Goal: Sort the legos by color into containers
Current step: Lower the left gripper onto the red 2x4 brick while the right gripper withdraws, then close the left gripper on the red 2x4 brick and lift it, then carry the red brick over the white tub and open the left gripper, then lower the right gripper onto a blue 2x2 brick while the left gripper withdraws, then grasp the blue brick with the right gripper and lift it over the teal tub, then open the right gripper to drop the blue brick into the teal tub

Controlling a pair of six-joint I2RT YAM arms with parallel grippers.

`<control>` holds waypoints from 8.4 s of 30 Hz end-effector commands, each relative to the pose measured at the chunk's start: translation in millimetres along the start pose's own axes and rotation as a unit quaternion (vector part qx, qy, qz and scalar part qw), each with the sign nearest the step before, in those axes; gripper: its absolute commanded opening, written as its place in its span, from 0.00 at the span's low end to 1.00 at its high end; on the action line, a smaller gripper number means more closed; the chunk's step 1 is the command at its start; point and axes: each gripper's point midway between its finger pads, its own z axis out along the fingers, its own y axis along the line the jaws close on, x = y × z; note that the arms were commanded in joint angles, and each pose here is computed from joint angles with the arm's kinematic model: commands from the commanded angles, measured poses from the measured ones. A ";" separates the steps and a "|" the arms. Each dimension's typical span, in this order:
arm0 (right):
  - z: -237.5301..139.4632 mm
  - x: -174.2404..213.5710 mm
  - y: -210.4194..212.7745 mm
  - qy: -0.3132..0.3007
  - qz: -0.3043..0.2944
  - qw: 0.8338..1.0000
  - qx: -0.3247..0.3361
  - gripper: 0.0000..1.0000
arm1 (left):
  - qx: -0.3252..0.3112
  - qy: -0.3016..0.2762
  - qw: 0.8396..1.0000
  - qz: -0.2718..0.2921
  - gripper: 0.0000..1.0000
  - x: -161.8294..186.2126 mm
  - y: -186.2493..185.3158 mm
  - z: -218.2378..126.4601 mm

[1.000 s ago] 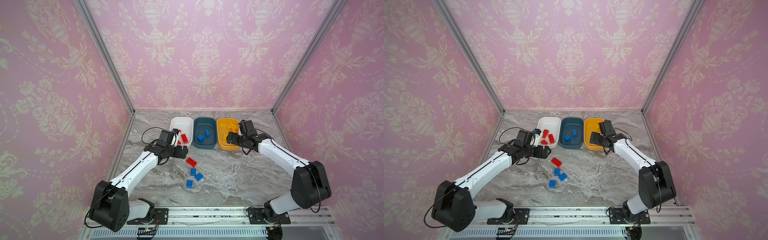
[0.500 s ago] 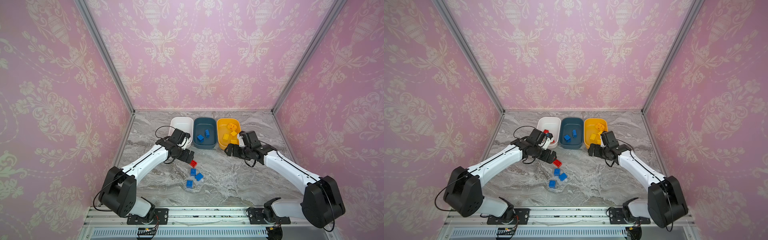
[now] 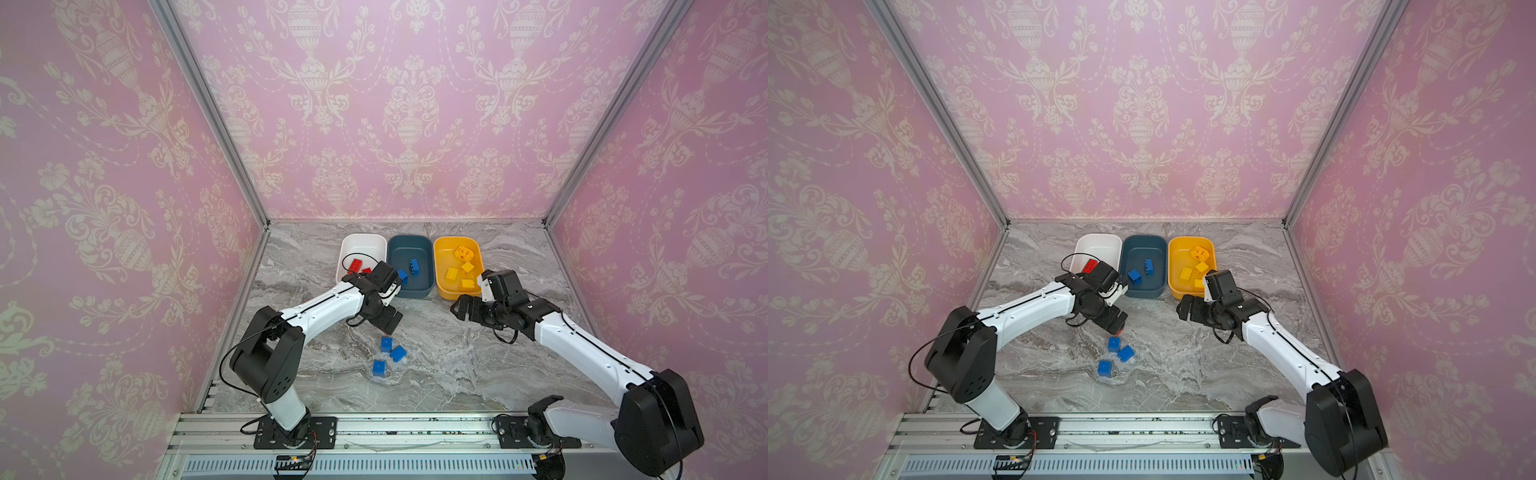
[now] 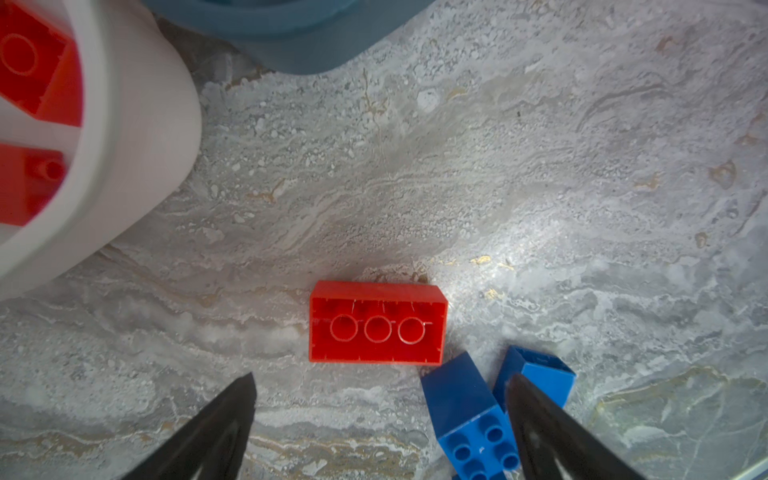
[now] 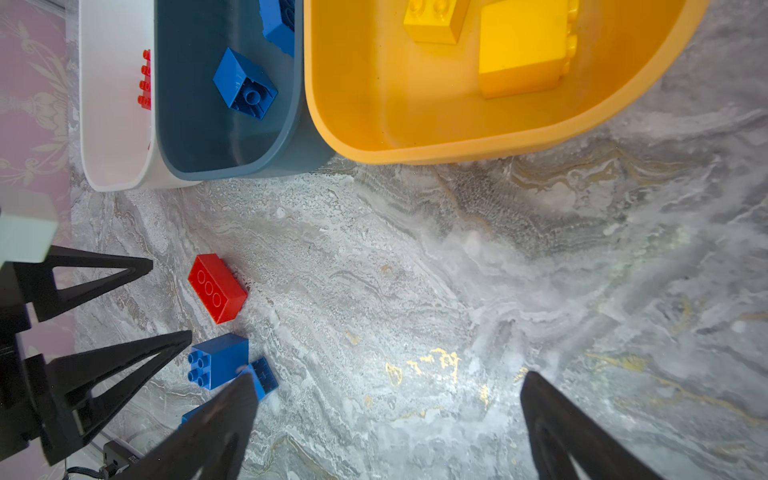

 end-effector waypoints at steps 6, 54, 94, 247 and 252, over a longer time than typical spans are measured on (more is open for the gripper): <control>-6.4 2.4 2.9 0.000 0.000 1.000 -0.004 1.00 | -0.020 0.041 0.998 0.036 0.94 6.1 -2.0 24.2; -9.2 -5.1 11.1 -0.011 0.003 1.000 -0.018 1.00 | -0.130 -0.143 0.981 0.002 0.60 -56.5 43.8 -63.3; 0.2 -1.6 44.0 0.004 -0.014 0.999 -0.031 1.00 | -0.151 -0.201 0.958 -0.137 0.88 -131.3 185.7 -29.8; 81.9 -95.2 127.9 -0.003 -0.198 0.979 0.043 0.86 | 0.055 -0.179 0.928 -0.323 0.94 31.8 86.0 -58.5; 65.8 -73.4 125.2 0.008 -0.180 0.984 0.010 0.95 | 0.047 -0.138 0.939 -0.312 0.87 44.2 65.3 -50.7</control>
